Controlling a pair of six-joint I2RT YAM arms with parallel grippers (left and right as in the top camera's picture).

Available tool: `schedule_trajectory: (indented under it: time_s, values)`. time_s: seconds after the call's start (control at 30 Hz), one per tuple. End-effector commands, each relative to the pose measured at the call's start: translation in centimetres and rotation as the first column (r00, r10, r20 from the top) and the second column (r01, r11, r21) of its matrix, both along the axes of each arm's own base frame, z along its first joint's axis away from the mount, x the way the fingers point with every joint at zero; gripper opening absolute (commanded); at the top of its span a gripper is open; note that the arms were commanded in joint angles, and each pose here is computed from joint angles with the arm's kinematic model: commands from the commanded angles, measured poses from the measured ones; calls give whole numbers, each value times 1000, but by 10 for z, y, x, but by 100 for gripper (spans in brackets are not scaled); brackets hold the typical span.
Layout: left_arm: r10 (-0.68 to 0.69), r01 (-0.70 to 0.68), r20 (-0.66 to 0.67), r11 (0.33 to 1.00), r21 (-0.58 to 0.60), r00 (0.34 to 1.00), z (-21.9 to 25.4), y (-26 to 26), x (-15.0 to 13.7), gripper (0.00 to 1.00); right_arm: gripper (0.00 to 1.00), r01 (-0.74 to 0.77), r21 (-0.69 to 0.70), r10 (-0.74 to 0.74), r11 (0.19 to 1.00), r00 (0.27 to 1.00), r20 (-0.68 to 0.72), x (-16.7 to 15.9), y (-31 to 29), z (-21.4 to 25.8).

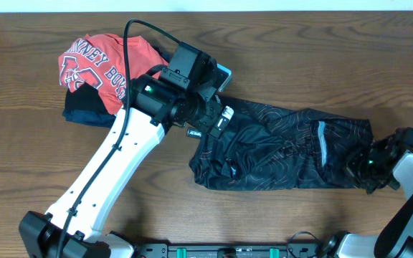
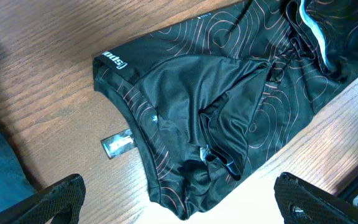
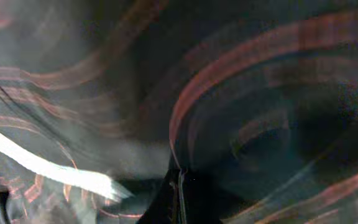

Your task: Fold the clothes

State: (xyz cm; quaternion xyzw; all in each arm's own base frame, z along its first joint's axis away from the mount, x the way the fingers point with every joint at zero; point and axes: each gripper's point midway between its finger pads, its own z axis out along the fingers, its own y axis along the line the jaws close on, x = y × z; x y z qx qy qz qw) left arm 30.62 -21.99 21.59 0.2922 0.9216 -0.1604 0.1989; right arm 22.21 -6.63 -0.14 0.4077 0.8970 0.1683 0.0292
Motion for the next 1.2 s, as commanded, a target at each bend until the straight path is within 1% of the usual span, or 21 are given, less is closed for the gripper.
schedule_trajectory:
  time_s: [0.0, 0.17, 0.27, 0.4, 0.47, 0.53, 0.63, 0.7, 0.83, 0.9, 0.97, 1.0, 1.07, 1.17]
  values:
    - [1, -1, 18, 1000, 3, 1000, 5, 2, 3, 98, 1, -52, -22, 53, 998, 998, 23, 11, -6, 19]
    - [1, -1, 19, 1000, 3, 1000, 5, 2, 3, 98, 1, -51, -72, 52, 996, 999, 12, 17, -19, 48]
    - [1, -1, 19, 1000, 3, 1000, 5, 2, 3, 98, 1, -52, -114, 48, 992, 998, -38, 9, -27, 55]
    - [1, -1, 20, 1000, 2, 1000, 5, 2, 3, 98, 2, -49, -141, 39, 989, 997, -71, 2, -30, 49]
    - [1, -1, 22, 1000, 1, 1000, 5, 1, 4, 98, 6, -35, -167, 26, 985, 998, -56, 5, -35, 42]
    - [1, -1, 26, 1000, -2, 1000, 6, 1, 5, 98, 8, 11, -188, -18, 982, 999, -35, 9, -39, 34]
    - [1, -1, 29, 1000, -3, 1000, 6, 1, 5, 99, 7, 50, -212, -50, 976, 999, 6, 13, -43, 22]
    - [1, -1, 26, 1000, -2, 1000, 6, 1, 5, 98, 6, 62, -225, -67, 972, 998, -13, 6, -43, 14]
    - [1, -1, 22, 1000, 1, 1000, 5, 1, 4, 98, 1, 45, -202, -67, 978, 993, -102, -18, -33, 3]
    - [1, -1, 23, 1000, 1, 1000, 5, 1, 4, 98, 1, 33, -161, -60, 986, 984, -165, -33, -22, 4]
    - [1, -1, 22, 1000, 1, 1000, 5, 1, 4, 98, 1, 17, -92, -34, 996, 981, -189, -40, -9, 7]
    - [1, -1, 23, 1000, 1, 1000, 5, 1, 4, 98, 1, 2, -68, -13, 998, 985, -174, -38, -5, 10]
    - [1, -1, 25, 1000, -1, 1000, 6, 1, 4, 98, 2, 4, -69, -14, 998, 990, -143, -30, -9, 15]
    - [1, -1, 31, 1000, -4, 1000, 6, 0, 6, 98, 11, 44, -101, -52, 994, 996, -72, -12, -27, 25]
